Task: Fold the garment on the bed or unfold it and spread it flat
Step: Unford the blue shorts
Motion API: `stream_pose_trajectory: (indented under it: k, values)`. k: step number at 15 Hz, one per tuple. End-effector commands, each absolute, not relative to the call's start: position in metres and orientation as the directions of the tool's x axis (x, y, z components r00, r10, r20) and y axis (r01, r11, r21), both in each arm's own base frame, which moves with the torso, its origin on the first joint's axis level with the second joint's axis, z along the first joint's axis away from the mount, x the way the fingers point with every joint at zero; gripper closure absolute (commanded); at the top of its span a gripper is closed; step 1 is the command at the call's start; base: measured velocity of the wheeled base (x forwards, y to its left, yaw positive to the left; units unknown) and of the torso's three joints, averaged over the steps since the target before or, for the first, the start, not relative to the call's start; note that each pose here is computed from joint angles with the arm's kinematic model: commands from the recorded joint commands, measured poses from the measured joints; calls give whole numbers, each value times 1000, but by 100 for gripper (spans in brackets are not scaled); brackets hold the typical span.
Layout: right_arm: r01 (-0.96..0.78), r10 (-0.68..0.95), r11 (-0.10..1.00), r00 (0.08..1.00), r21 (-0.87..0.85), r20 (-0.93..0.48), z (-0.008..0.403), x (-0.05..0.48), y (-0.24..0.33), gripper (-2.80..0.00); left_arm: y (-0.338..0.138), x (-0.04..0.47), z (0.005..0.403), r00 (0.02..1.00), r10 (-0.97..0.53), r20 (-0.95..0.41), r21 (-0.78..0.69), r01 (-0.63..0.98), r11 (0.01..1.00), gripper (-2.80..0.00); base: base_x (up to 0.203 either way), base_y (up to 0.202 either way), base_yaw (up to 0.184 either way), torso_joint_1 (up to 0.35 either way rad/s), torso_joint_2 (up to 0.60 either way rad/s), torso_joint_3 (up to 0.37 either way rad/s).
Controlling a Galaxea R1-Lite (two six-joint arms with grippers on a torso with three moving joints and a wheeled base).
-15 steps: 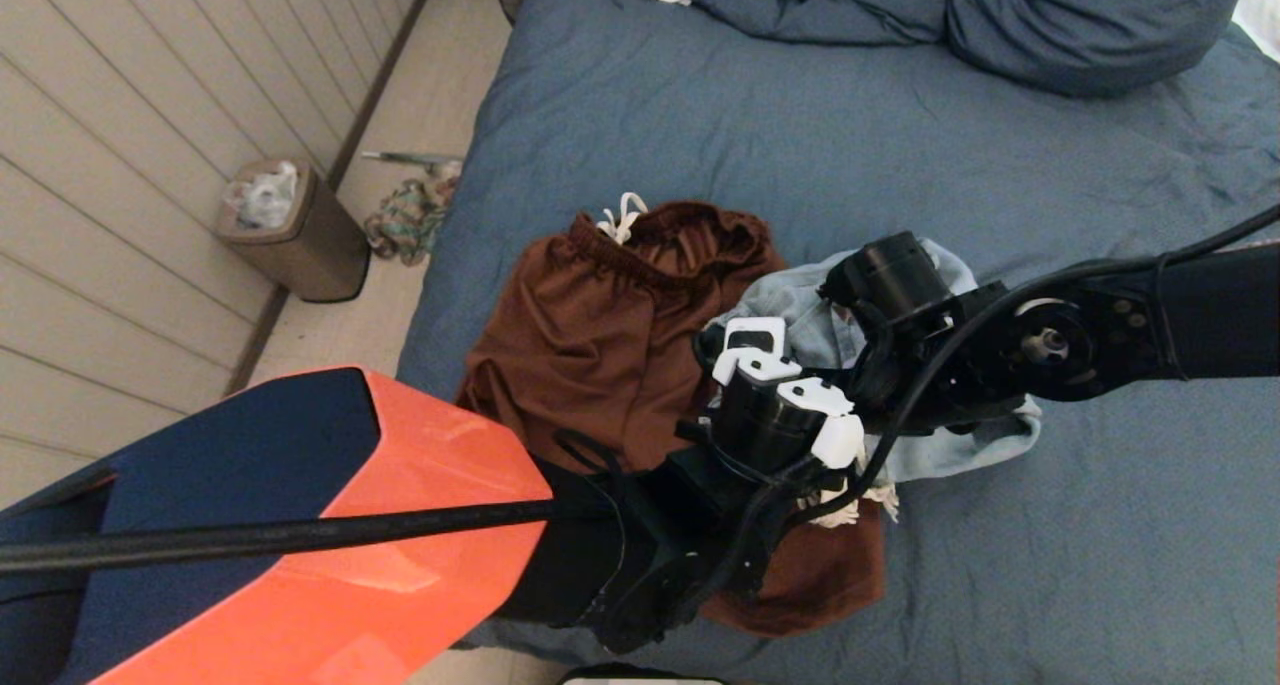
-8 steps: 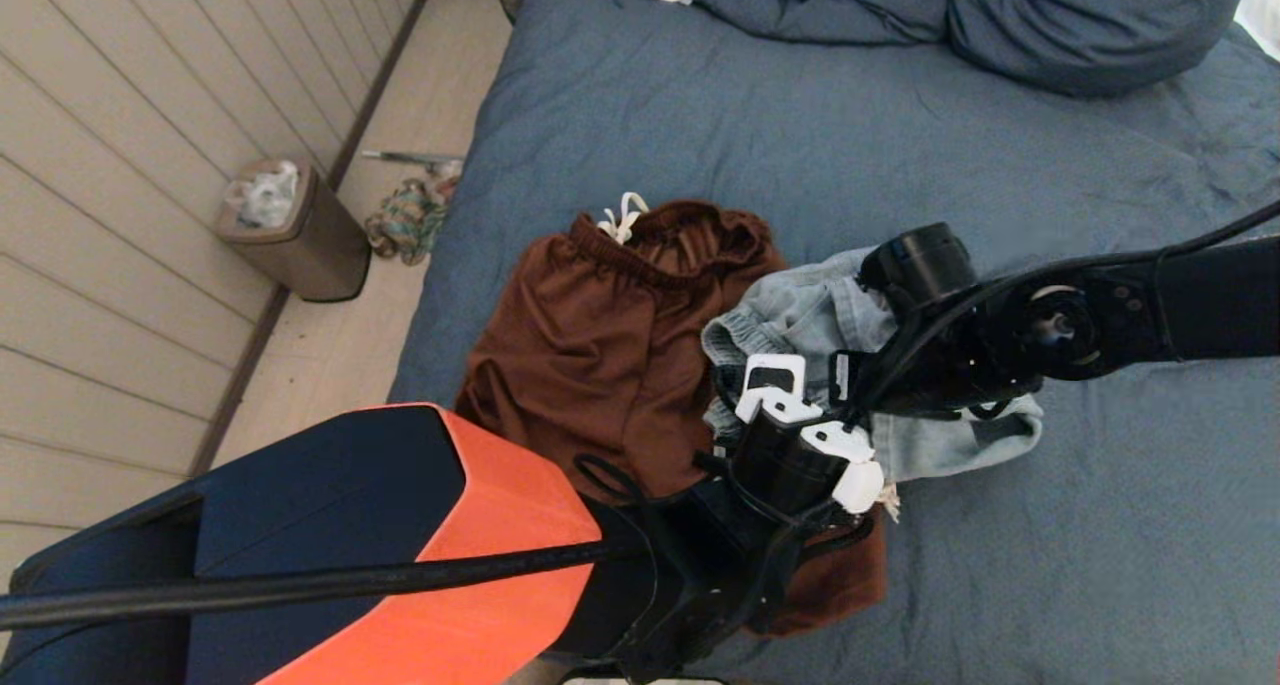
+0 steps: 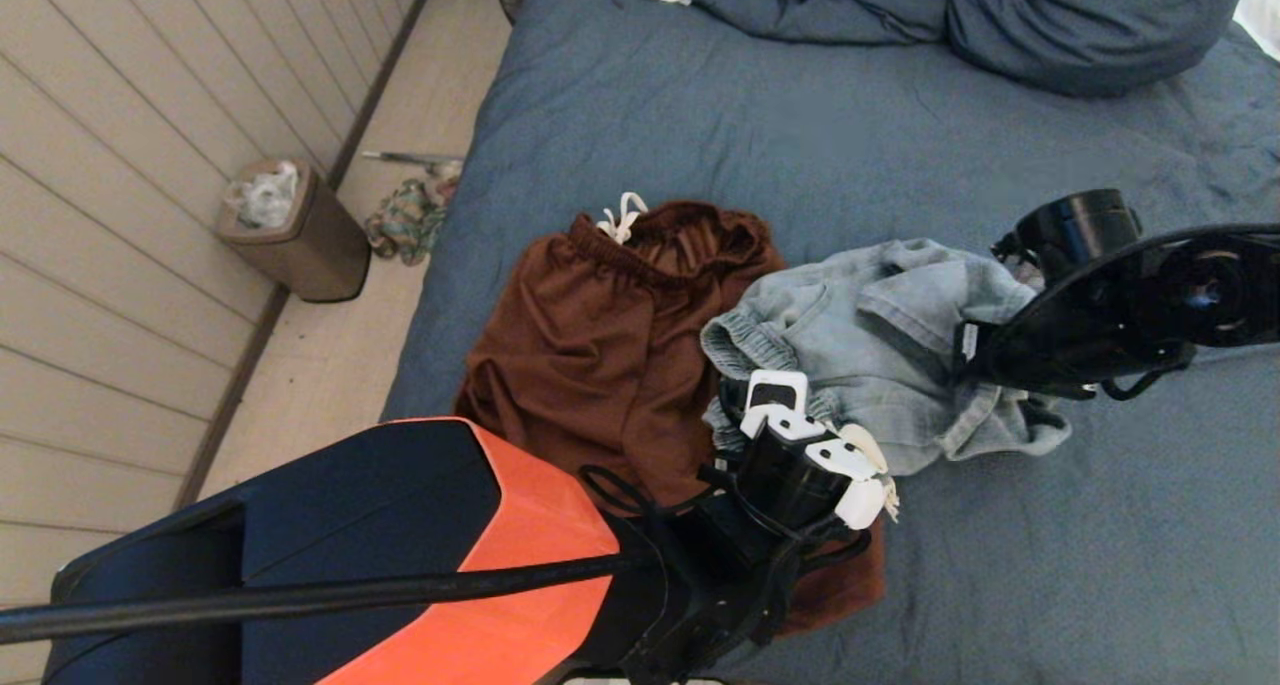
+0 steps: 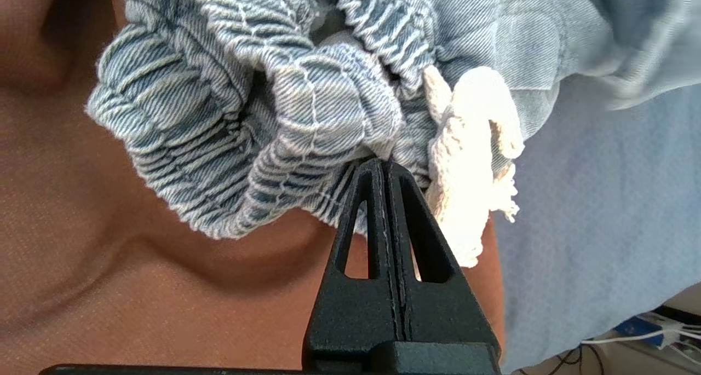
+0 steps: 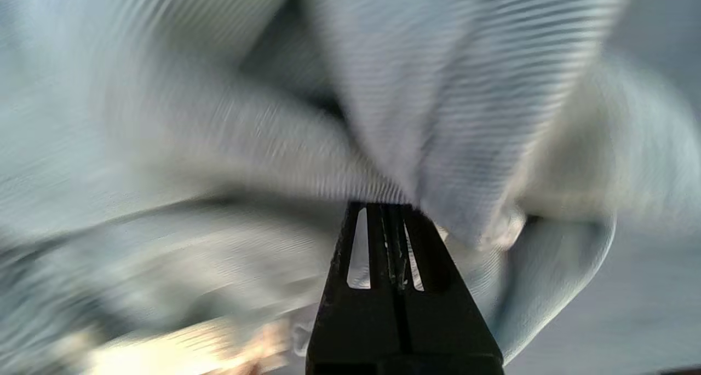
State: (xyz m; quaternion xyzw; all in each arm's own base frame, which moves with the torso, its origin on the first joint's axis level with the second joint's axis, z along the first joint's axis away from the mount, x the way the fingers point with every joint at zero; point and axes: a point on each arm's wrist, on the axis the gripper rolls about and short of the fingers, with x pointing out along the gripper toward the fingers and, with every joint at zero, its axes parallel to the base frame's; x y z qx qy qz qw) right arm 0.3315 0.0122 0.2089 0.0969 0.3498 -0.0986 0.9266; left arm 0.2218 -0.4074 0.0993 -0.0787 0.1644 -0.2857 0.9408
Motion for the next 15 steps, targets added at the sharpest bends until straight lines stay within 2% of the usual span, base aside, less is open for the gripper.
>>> stream_pose_trajectory:
  k: [1, 9, 13, 15]
  values:
    - [331, -177, 936, 731, 116, -659, 212, 328, -33, 0, -407, 222, 100, 785, -563, -261, -246, 510, 825, 0, 0, 0, 0, 0, 0, 0]
    - [510, -356, 851, 732, 121, -581, 212, 294, -198, 0, -408, 223, 98, 787, -562, -253, -250, 508, 824, 0, 0, 0, 0, 0, 0, 0]
    - [534, -373, 832, 740, 151, -559, 216, 265, -236, 0, -406, 222, 107, 797, -557, -235, -257, 501, 826, 0, 0, 0, 0, 0, 0, 0]
    - [511, -361, 843, 769, 167, -528, 229, 256, -230, 0, -399, 219, 131, 811, -553, -189, -278, 496, 823, 0, 0, 0, 0, 0, 0, 0]
